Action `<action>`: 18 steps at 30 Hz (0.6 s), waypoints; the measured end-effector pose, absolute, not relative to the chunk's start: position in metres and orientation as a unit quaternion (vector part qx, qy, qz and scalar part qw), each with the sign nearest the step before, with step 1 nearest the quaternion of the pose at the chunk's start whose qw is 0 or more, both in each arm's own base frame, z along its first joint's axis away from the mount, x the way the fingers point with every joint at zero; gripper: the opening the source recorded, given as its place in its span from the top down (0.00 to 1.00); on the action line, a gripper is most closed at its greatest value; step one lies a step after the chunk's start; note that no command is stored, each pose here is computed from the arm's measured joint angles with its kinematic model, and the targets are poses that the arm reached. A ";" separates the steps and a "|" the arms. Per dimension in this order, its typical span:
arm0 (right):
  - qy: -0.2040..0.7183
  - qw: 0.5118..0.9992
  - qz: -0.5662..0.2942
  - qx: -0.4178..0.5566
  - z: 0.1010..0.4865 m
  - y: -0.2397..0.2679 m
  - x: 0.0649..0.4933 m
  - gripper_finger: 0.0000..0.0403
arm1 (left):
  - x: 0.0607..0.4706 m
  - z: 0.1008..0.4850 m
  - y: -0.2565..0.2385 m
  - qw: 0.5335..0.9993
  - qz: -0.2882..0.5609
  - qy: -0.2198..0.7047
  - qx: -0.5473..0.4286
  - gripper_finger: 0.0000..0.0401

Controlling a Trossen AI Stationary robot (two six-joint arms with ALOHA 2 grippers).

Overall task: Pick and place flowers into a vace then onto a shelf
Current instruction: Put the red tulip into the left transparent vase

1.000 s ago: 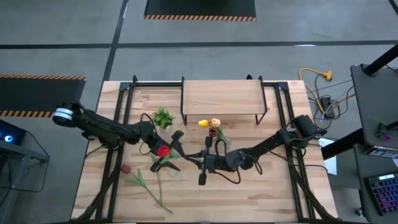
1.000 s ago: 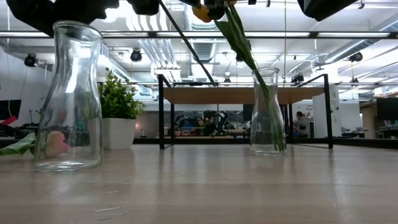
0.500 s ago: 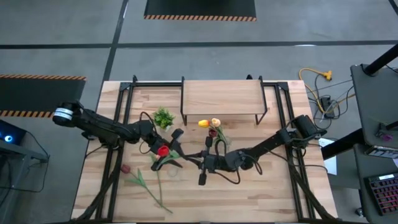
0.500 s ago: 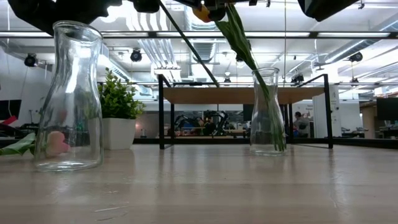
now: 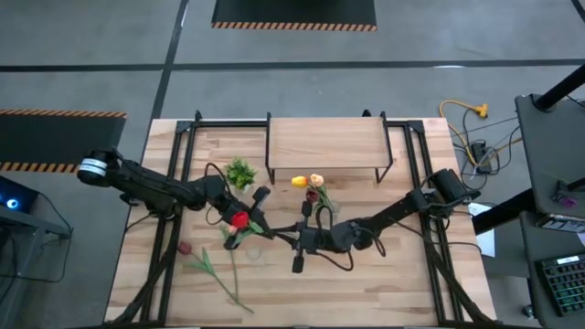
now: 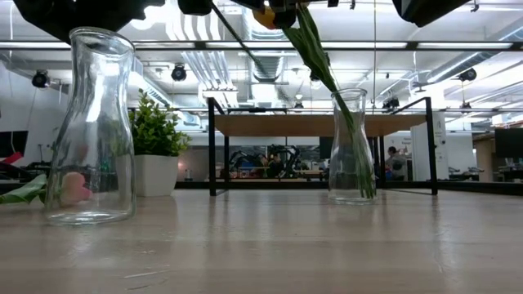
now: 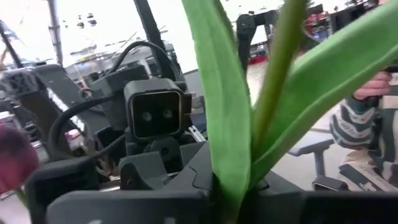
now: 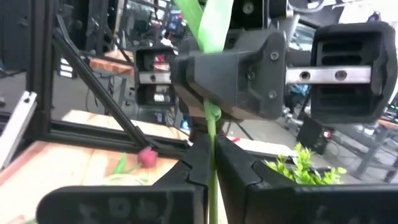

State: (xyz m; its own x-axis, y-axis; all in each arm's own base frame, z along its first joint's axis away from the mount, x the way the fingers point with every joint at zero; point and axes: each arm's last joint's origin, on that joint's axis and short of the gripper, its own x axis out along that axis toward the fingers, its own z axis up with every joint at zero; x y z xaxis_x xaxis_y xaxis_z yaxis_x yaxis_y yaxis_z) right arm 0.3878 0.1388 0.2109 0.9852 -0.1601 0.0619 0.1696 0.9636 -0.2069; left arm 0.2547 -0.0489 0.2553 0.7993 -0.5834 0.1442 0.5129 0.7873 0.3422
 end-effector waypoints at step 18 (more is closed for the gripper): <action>0.025 0.982 -0.143 -0.124 0.203 0.150 0.380 0.52 | 0.240 0.274 -0.046 0.949 -0.276 -0.125 0.088 1.00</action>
State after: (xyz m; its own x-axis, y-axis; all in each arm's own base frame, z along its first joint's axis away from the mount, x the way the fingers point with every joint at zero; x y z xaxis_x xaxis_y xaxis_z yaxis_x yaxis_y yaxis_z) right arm 0.3805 0.1501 0.2031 0.9576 -0.2879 -0.0132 0.2755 0.9280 -0.2508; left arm 0.2404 -0.0459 0.2741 0.8165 -0.5457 0.1884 0.5018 0.8322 0.2358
